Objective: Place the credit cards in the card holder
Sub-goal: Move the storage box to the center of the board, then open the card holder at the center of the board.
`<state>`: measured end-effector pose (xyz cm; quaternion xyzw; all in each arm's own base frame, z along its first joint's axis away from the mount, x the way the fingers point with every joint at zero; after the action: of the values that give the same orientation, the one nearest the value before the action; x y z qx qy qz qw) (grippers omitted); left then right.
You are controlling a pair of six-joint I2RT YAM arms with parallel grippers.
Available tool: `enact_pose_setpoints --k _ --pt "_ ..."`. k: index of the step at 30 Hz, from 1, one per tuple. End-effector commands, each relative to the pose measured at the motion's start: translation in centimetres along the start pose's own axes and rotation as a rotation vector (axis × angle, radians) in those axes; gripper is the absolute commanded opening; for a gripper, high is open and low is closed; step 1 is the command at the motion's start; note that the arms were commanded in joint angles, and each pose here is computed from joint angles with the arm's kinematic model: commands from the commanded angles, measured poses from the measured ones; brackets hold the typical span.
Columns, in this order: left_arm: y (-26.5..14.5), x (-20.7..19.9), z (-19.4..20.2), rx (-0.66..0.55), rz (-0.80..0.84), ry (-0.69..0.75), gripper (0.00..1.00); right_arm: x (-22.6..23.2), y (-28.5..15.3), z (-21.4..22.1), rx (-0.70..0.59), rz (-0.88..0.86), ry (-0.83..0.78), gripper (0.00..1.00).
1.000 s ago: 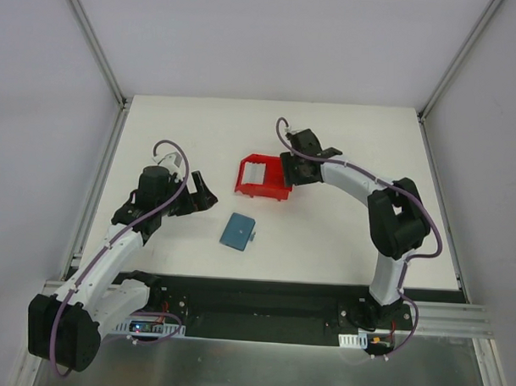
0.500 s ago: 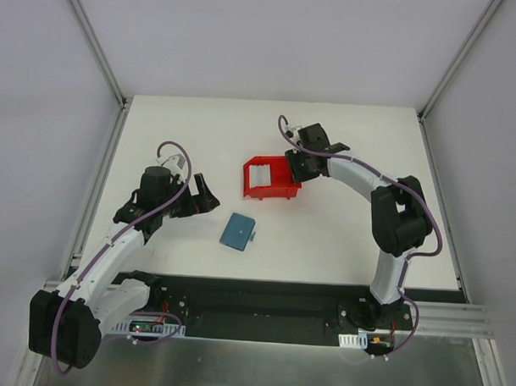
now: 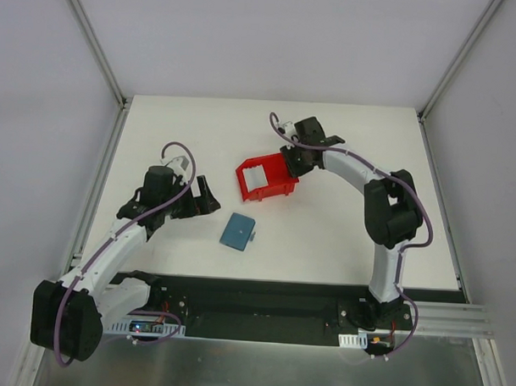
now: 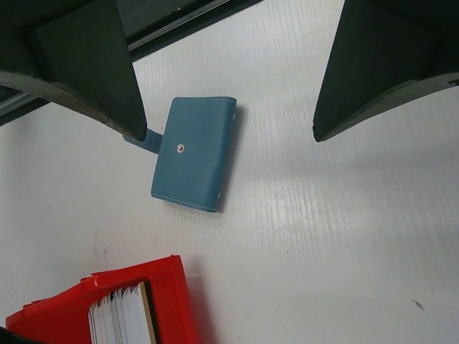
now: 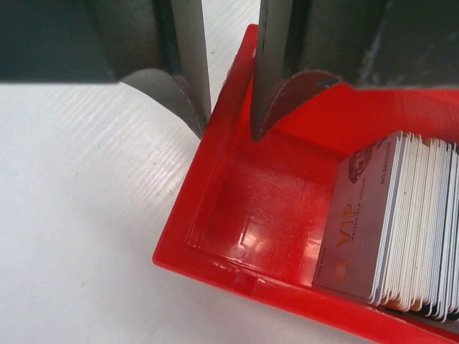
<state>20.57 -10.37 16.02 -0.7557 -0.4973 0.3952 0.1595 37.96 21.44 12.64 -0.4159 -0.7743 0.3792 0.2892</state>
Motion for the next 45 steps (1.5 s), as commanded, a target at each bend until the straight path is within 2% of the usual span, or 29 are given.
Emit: enact_pose_setpoints --k 1,9,16,31,39,45 --pt "0.3 -0.1 0.6 0.032 0.035 0.030 0.99 0.8 0.3 -0.6 0.016 -0.082 -0.069 0.30" --pt "1.0 0.1 1.0 0.068 0.043 0.024 0.99 0.8 0.6 -0.7 0.035 -0.077 -0.057 0.34" --pt "1.7 0.2 1.3 0.092 0.054 0.021 0.99 0.8 -0.1 -1.4 0.030 -0.072 -0.042 0.33" --pt "2.0 0.1 1.8 0.104 0.086 0.007 0.99 0.3 -0.4 1.0 0.065 -0.044 -0.057 0.29" --pt "2.2 0.0 2.1 0.115 0.094 0.007 0.99 0.3 -1.4 -0.2 0.025 -0.028 -0.027 0.47" --pt "2.3 0.1 2.2 0.114 0.088 0.008 0.99 0.3 -4.3 -3.0 -0.079 -0.041 0.017 0.62"
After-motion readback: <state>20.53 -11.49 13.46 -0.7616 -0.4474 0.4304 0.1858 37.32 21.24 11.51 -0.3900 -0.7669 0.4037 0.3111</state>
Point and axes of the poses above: each gripper's point midway between its finger pads, its own y axis out along the fingers, its own x axis along the line the jaws close on, z = x × y, the point moved 7 cm from there along -y, back along the fingers, and after that the axes turned 9 degrees about y, right-handed, at the moved point
